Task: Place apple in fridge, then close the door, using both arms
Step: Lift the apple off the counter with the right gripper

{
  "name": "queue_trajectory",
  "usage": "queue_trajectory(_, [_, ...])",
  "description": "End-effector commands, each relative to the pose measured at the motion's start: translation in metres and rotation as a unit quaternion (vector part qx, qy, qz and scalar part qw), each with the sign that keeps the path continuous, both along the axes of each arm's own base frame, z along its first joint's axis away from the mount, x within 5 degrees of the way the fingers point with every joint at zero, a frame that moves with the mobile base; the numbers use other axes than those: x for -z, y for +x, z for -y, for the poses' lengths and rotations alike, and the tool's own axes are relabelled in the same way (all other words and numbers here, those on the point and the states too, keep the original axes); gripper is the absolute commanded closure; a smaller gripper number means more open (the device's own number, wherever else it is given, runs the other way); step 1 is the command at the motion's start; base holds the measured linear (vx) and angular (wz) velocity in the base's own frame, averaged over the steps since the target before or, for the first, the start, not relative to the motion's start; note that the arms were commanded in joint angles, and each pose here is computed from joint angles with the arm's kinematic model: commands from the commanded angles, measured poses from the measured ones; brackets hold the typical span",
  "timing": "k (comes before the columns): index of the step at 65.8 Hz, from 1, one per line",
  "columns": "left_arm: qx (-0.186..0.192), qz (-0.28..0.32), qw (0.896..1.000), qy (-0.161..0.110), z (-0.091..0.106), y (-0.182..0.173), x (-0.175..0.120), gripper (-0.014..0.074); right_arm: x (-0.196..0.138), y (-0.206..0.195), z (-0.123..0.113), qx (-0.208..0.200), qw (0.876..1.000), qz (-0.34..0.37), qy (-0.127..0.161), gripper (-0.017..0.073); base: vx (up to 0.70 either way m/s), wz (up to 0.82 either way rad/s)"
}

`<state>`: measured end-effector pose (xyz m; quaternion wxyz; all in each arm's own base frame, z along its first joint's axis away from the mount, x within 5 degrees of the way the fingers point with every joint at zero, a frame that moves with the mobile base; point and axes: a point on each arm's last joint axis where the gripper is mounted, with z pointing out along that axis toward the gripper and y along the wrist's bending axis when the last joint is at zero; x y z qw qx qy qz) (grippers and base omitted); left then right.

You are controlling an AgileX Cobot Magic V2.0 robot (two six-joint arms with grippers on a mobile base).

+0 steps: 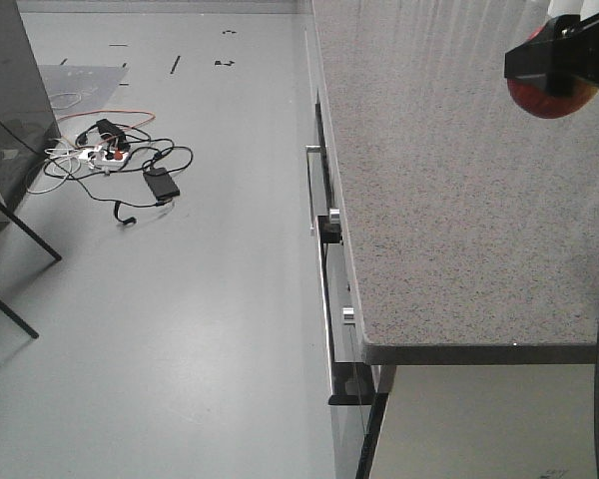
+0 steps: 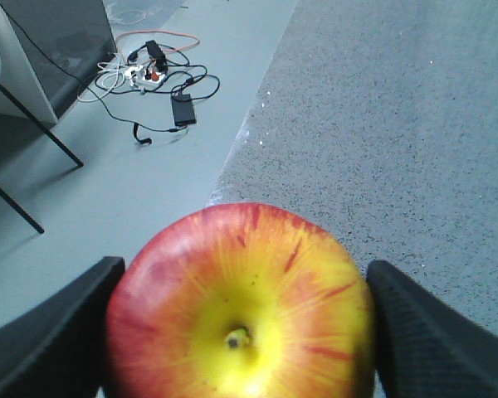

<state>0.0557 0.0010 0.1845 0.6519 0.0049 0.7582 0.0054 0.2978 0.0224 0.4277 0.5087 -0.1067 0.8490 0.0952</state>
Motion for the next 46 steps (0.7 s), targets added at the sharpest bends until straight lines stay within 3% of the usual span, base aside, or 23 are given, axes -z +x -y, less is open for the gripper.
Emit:
queue_trajectory(1, [0.003,0.032,0.999,-0.004,0.0007,0.0008,-0.0018,0.06,-0.0259,-0.0107,0.0005,0.01,0.998,0.064,0.011,0.0387,0.0,0.0])
queue_trajectory(46, [0.003,0.032,0.999,-0.004,0.0007,0.0008,-0.0018,0.06,-0.0259,-0.0107,0.0005,0.01,0.998,0.064,0.011,0.0387,0.0,0.0])
